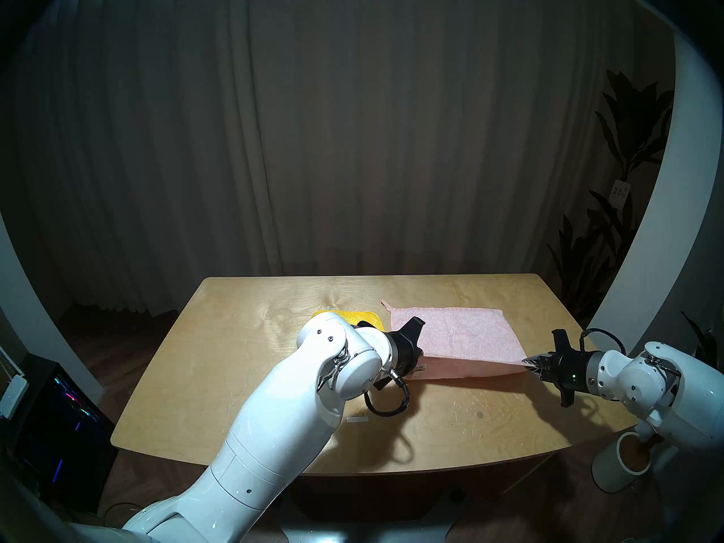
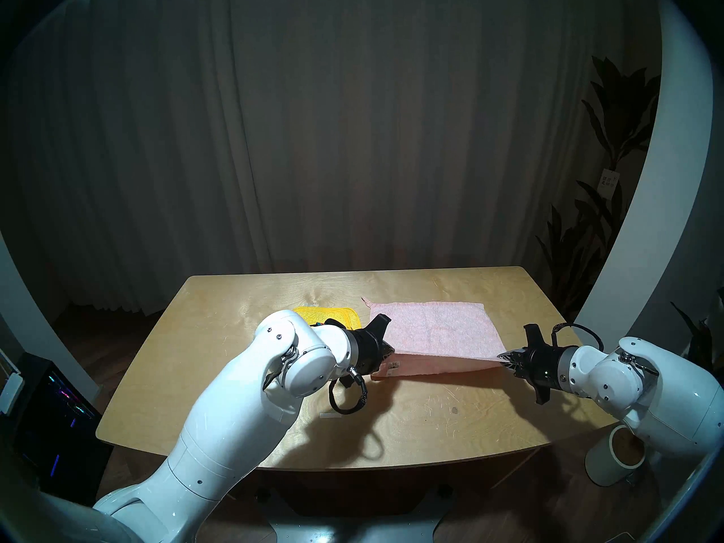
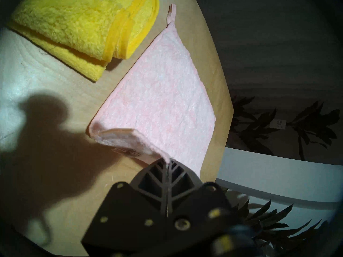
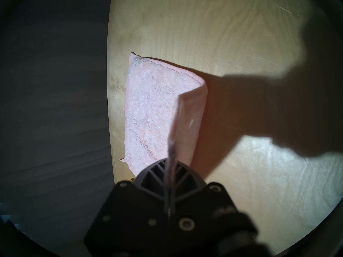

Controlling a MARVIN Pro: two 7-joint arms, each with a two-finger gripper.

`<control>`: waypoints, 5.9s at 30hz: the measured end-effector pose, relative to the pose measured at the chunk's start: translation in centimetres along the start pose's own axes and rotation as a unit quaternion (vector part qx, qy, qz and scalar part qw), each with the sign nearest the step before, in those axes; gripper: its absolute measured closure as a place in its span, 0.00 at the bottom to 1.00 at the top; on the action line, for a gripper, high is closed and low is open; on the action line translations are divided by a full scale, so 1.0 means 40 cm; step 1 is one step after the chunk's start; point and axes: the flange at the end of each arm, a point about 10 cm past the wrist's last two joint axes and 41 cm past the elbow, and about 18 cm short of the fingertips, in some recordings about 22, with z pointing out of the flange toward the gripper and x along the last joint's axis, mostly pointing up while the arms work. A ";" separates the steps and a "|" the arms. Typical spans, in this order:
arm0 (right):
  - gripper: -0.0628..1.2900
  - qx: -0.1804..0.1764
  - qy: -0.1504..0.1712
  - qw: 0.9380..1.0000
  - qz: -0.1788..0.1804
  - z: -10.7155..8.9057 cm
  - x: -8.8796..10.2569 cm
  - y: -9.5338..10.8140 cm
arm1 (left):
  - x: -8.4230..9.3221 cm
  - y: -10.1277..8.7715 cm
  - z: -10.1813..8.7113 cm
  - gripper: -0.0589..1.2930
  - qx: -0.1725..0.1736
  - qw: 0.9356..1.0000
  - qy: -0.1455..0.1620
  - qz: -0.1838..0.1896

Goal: Fold each towel twice and stack them on table

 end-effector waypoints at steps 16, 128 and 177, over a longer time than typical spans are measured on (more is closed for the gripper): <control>0.98 0.051 0.028 0.997 0.057 0.017 0.002 -0.079 | 0.055 0.089 0.040 0.98 -0.010 0.999 0.032 0.008; 0.41 0.050 0.202 0.972 0.106 0.487 0.104 -0.299 | 0.337 0.163 0.350 0.13 0.096 0.982 0.157 0.043; 0.05 0.044 0.111 0.993 -0.017 0.361 0.070 -0.283 | 0.500 0.099 0.197 0.03 -0.042 0.967 0.241 0.077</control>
